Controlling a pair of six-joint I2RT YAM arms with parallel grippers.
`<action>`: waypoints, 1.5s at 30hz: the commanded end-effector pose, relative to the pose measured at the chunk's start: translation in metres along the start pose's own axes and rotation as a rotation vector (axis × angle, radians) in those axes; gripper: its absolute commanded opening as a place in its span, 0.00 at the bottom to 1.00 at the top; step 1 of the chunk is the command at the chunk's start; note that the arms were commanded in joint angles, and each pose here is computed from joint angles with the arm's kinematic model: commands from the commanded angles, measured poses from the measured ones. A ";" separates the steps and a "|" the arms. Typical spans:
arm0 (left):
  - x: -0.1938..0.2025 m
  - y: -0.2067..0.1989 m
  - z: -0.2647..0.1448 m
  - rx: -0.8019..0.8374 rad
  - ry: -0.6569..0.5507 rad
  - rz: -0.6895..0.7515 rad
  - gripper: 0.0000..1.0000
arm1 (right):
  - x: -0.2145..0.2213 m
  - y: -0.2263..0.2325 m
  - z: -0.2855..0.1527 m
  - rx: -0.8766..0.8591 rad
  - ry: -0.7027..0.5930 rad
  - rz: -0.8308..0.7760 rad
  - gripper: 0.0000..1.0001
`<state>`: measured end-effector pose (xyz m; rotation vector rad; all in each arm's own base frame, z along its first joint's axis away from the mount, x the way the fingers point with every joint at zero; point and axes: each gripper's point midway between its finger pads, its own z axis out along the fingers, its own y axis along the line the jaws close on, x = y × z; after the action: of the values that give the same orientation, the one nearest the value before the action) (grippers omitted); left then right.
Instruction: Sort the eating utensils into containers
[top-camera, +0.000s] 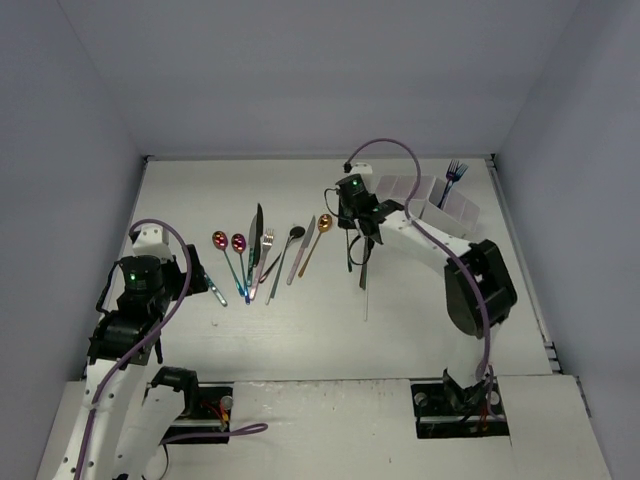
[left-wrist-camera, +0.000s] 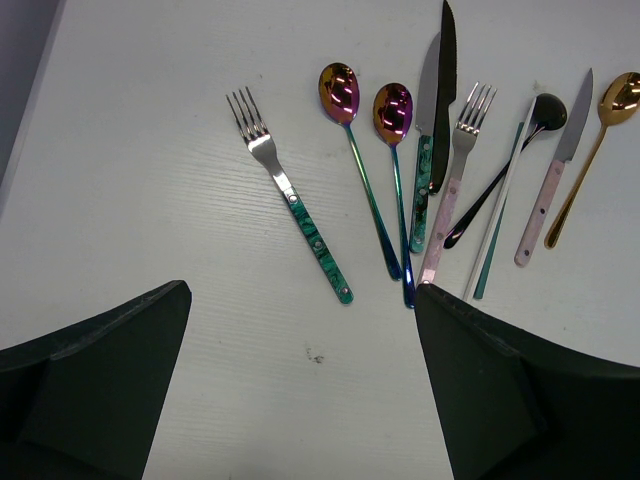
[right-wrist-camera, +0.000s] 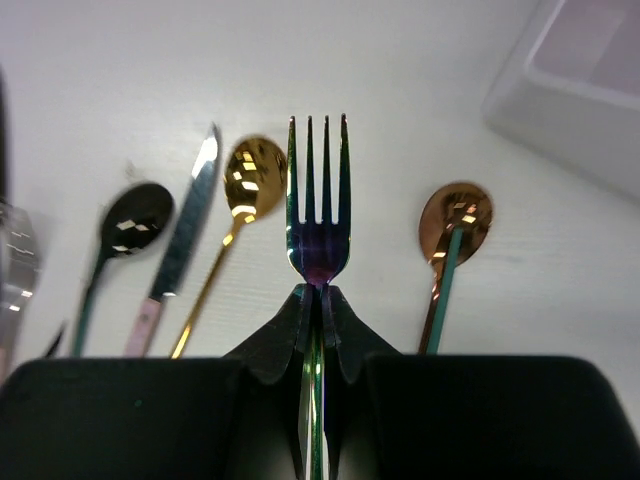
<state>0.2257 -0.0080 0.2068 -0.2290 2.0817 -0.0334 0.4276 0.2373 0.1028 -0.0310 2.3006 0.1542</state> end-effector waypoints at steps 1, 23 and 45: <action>-0.021 -0.004 -0.002 0.012 -0.066 -0.003 0.93 | -0.133 -0.027 -0.078 -0.005 -0.379 0.078 0.00; -0.020 -0.004 0.003 0.004 -0.054 0.001 0.93 | -0.255 -0.277 -0.135 0.470 -0.983 0.296 0.00; -0.024 -0.008 0.007 0.007 -0.040 -0.029 0.93 | -0.187 -0.254 -0.047 0.344 -0.791 0.229 0.16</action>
<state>0.2296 -0.0084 0.1976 -0.2304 2.1253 -0.0221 0.5405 -0.0414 0.1775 0.4278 1.6677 -0.2033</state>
